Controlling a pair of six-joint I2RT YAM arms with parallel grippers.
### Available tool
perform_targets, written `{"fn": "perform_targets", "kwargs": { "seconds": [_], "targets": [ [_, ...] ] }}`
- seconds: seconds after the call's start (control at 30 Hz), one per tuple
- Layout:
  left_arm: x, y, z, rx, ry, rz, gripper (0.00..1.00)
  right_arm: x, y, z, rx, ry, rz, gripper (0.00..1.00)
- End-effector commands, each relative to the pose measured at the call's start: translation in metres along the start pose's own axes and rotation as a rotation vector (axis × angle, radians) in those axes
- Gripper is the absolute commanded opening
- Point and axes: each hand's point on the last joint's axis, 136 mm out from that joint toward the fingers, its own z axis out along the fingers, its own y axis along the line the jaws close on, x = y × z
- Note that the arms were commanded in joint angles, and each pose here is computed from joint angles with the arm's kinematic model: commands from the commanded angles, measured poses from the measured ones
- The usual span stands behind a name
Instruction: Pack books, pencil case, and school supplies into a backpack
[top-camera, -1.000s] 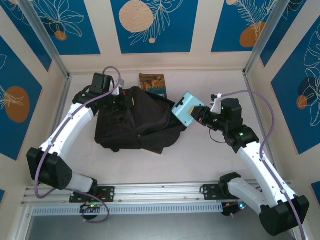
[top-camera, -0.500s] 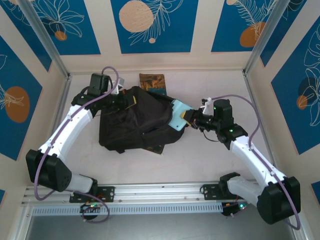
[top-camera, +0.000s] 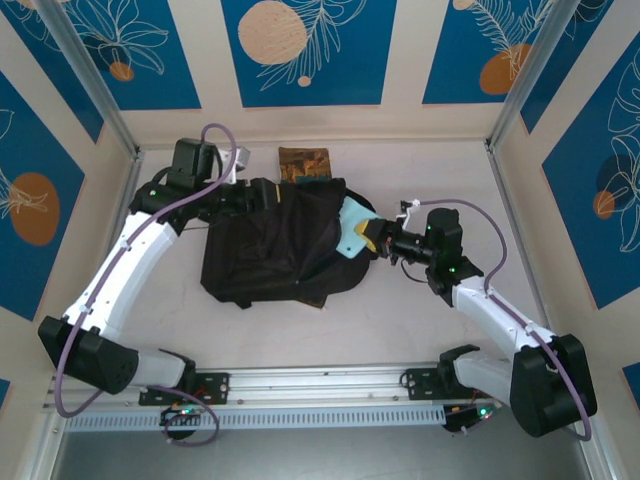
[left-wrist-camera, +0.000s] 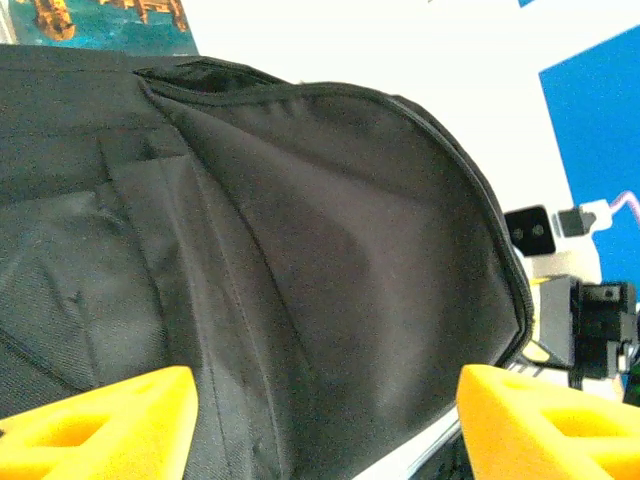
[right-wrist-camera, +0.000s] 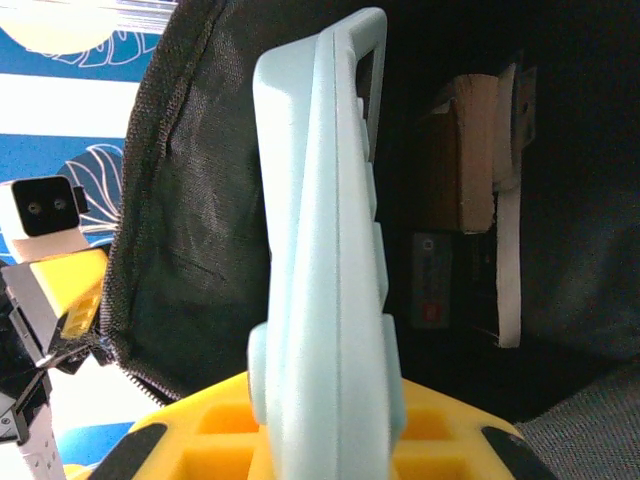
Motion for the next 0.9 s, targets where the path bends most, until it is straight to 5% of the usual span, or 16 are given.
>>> {"fn": "perform_targets", "kwargs": {
  "seconds": [0.0, 0.17, 0.43, 0.5, 0.67, 0.73, 0.87],
  "targets": [
    [0.0, -0.017, 0.008, -0.003, 0.049, 0.054, 0.75, 0.001, 0.04, -0.005, -0.093, 0.001, -0.13, 0.09],
    [0.001, -0.048, 0.045, 0.005, 0.145, 0.101, 0.79, 0.008, 0.046, 0.001, -0.081, 0.033, -0.18, 0.09],
    [0.002, -0.043, 0.106, -0.094, 0.262, 0.125, 0.74, 0.016, 0.039, 0.004, -0.055, 0.054, -0.199, 0.09],
    [0.002, -0.042, 0.112, -0.092, 0.267, 0.119, 0.63, 0.018, 0.037, 0.004, -0.052, 0.053, -0.202, 0.09],
    [0.001, -0.048, 0.114, -0.056, 0.256, 0.109, 0.09, 0.02, 0.03, -0.001, -0.027, 0.043, -0.209, 0.08],
    [0.001, -0.051, 0.109, -0.042, 0.248, 0.107, 0.0, 0.021, 0.027, -0.004, -0.005, 0.034, -0.223, 0.09],
    [0.001, -0.059, 0.086, -0.016, 0.197, 0.119, 0.0, 0.025, 0.018, -0.016, 0.072, 0.017, -0.271, 0.08]
  ]
}}
